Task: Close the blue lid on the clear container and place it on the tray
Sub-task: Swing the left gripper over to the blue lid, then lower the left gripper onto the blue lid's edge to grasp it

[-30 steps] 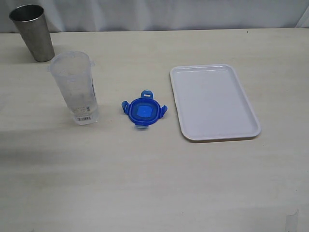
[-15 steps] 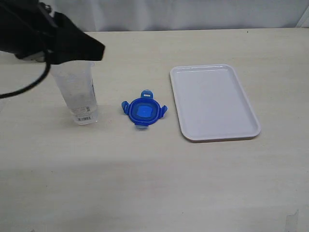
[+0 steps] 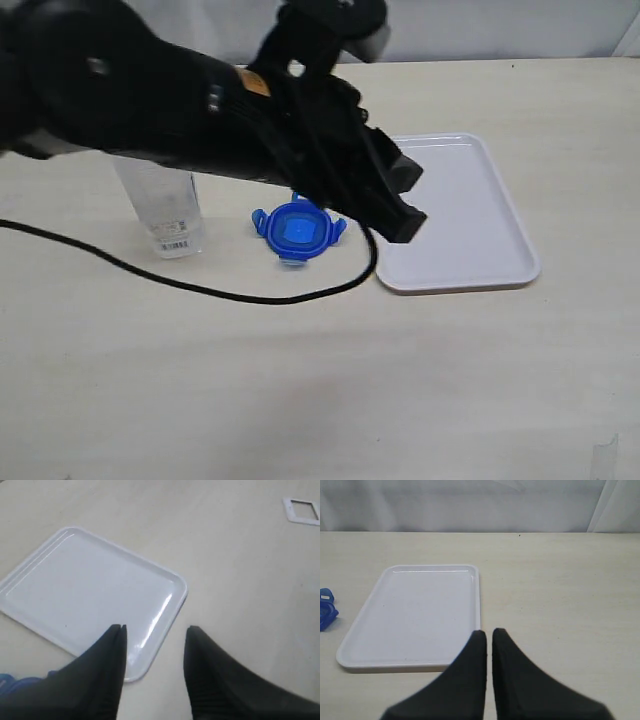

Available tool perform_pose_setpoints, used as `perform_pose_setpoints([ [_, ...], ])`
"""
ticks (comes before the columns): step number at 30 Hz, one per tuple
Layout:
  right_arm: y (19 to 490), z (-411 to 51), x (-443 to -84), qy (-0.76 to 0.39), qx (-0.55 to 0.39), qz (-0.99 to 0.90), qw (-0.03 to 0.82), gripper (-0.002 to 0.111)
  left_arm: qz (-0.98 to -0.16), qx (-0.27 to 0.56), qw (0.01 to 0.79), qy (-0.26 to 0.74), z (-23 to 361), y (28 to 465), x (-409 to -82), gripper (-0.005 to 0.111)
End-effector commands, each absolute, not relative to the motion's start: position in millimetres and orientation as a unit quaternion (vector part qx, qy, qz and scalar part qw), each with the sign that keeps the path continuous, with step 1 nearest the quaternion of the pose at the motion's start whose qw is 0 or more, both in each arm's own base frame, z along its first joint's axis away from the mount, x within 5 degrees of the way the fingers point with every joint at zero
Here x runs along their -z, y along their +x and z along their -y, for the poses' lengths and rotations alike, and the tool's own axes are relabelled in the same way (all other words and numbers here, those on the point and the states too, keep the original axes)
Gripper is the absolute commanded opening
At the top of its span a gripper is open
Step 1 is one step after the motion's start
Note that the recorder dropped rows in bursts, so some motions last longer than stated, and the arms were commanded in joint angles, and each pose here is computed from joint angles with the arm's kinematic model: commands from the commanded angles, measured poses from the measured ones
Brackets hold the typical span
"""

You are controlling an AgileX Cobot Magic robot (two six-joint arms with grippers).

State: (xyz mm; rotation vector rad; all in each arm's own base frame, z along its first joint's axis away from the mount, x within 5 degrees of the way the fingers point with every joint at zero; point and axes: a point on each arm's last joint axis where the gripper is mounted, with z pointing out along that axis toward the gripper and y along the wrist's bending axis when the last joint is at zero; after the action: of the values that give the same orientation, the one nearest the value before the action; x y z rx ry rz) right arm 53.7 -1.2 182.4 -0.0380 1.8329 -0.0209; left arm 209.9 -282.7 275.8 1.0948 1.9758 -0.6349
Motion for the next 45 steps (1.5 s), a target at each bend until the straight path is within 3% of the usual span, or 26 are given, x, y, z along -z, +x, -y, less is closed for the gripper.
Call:
perform_pose_setpoints([
  [1,54,1,-182,-0.019,0.009,-0.791,0.611,0.004,-0.776,0.225,0.377,0.452,315,227,-247,0.036],
  [7,54,1,-182,-0.019,0.009,-0.791,0.611,0.004,-0.780,0.158,0.353,0.493,333,248,-202,0.036],
  [11,54,1,-182,-0.019,0.009,-0.791,0.611,0.004,-0.788,0.089,0.360,0.491,331,261,-208,0.036],
  [16,54,1,-182,-0.019,0.009,-0.791,0.611,0.004,-0.813,-0.070,0.370,0.445,319,273,-230,0.036],
  [22,54,1,-182,-0.019,0.009,-0.791,0.611,0.004,-0.845,-0.015,0.312,0.433,334,253,-213,0.036],
  [27,54,1,-182,-0.019,0.009,-0.791,0.611,0.004,-0.860,-0.009,0.266,0.436,346,249,-173,0.036],
  [35,54,1,-182,-0.019,0.009,-0.791,0.611,0.004,-0.875,0.012,0.307,0.375,354,260,-154,0.036],
  [45,54,1,-182,-0.019,0.009,-0.791,0.611,0.004,-0.898,-0.018,0.277,0.342,345,267,-130,0.036],
])
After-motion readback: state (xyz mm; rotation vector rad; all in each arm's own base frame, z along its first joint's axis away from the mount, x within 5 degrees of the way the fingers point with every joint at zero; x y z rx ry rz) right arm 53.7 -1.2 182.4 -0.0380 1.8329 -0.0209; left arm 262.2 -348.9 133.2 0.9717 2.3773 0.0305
